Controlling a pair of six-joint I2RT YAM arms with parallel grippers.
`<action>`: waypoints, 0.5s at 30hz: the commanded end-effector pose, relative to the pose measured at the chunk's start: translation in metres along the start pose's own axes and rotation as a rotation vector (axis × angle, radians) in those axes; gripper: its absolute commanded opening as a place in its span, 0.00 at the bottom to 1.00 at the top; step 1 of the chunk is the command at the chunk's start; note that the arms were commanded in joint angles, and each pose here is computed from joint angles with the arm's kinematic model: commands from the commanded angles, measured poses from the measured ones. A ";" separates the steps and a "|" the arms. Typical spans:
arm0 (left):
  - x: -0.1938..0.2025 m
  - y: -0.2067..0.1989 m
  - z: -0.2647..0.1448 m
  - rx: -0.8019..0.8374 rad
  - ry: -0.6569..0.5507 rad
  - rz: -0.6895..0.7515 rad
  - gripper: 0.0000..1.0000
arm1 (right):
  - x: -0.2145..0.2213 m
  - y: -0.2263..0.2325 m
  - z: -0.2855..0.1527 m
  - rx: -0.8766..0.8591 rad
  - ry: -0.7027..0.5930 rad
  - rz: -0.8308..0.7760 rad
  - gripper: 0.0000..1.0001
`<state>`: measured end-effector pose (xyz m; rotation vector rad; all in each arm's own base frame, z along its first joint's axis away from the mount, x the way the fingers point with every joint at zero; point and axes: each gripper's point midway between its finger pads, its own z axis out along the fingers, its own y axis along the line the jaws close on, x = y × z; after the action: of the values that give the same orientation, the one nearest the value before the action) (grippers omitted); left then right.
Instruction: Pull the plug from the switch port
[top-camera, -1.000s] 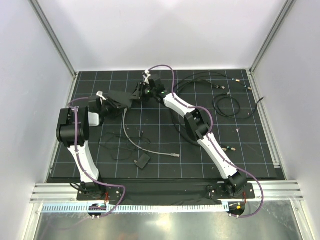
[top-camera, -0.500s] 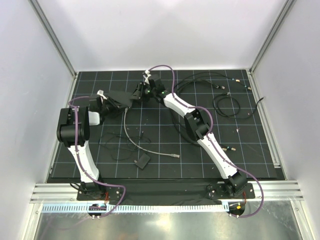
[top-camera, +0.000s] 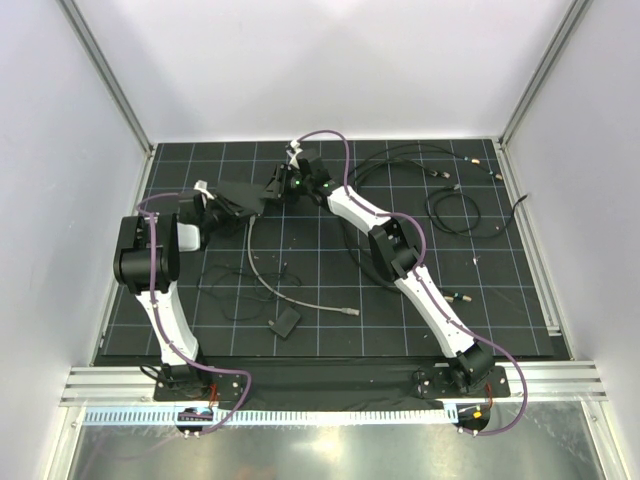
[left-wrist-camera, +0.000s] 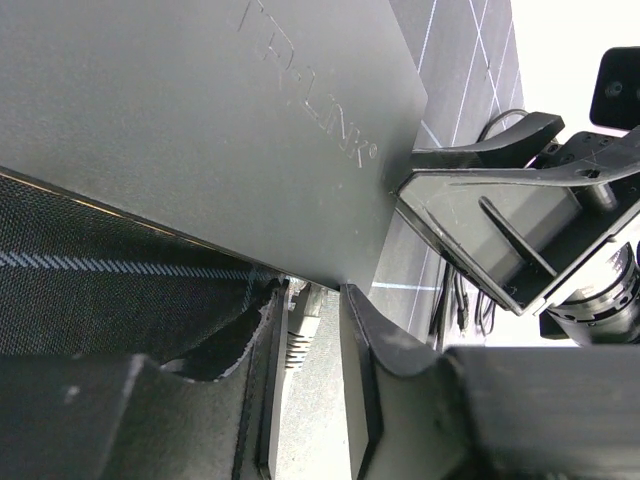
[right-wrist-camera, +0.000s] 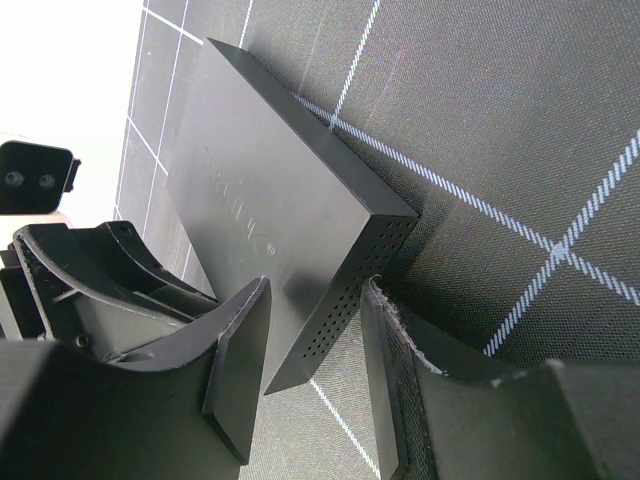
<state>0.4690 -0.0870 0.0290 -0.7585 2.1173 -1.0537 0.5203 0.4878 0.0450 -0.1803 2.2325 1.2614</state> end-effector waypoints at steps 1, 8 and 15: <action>0.026 0.033 0.000 -0.110 0.056 -0.019 0.28 | -0.012 0.014 -0.001 -0.034 -0.026 -0.015 0.48; 0.030 0.033 -0.003 -0.106 0.066 -0.015 0.32 | -0.013 0.014 -0.002 -0.034 -0.030 -0.014 0.48; 0.033 0.035 -0.008 -0.114 0.065 -0.018 0.43 | -0.012 0.015 -0.002 -0.037 -0.025 -0.012 0.48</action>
<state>0.4649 -0.0900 0.0312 -0.7406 2.1097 -1.0584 0.5203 0.4877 0.0451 -0.1768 2.2336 1.2632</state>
